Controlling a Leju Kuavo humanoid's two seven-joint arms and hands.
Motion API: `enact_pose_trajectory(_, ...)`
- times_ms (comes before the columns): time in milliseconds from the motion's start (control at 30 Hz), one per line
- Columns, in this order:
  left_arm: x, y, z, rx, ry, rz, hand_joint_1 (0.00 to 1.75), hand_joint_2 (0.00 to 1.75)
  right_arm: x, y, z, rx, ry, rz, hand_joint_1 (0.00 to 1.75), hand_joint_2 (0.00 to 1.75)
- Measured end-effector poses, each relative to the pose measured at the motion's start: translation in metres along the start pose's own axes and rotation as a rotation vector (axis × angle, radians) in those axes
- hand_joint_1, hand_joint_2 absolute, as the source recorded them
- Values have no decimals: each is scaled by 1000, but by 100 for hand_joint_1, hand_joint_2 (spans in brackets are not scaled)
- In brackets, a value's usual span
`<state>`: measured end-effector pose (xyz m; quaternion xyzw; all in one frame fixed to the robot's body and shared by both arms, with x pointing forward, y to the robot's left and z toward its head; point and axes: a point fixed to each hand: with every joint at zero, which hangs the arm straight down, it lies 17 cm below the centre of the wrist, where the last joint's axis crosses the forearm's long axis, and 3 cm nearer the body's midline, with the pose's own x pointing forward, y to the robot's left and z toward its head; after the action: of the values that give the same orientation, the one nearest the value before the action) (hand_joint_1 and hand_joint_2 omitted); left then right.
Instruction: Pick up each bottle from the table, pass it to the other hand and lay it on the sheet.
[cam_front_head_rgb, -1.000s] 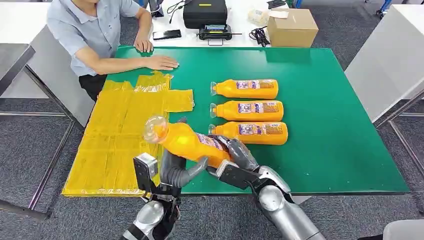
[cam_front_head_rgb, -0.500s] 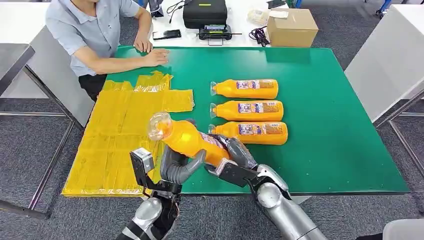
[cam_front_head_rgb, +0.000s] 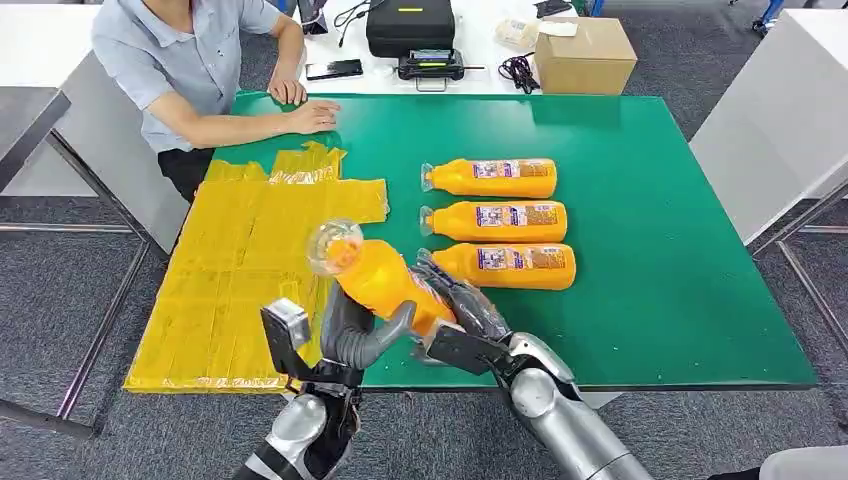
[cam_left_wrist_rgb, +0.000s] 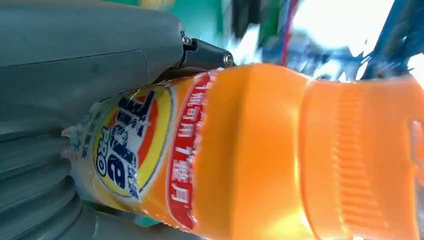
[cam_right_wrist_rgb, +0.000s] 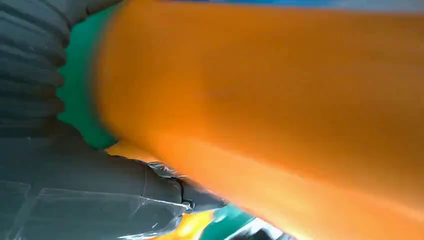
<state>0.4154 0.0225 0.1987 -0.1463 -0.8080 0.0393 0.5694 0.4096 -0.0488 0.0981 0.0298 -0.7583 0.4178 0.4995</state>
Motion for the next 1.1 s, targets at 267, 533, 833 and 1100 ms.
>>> enact_pose_trajectory(267, 60, -21, 9, -161, -655, -1292, 175, 175, -46, -32, 21, -141, 127, 322, 0, 175)
enact_pose_trajectory(533, 42, 78, -11, 33, -410, -1573, 175, 175, -66, -44, 40, -178, 191, 367, 0, 175)
enact_pose_trajectory(833, -17, 142, -27, 46, -127, -1694, 175, 175, -67, -44, 44, -164, 206, 396, 0, 175)
enact_pose_trajectory(1100, -109, 171, -9, -214, 163, -1654, 120, 175, -64, -39, 46, -166, 207, 361, 0, 175)
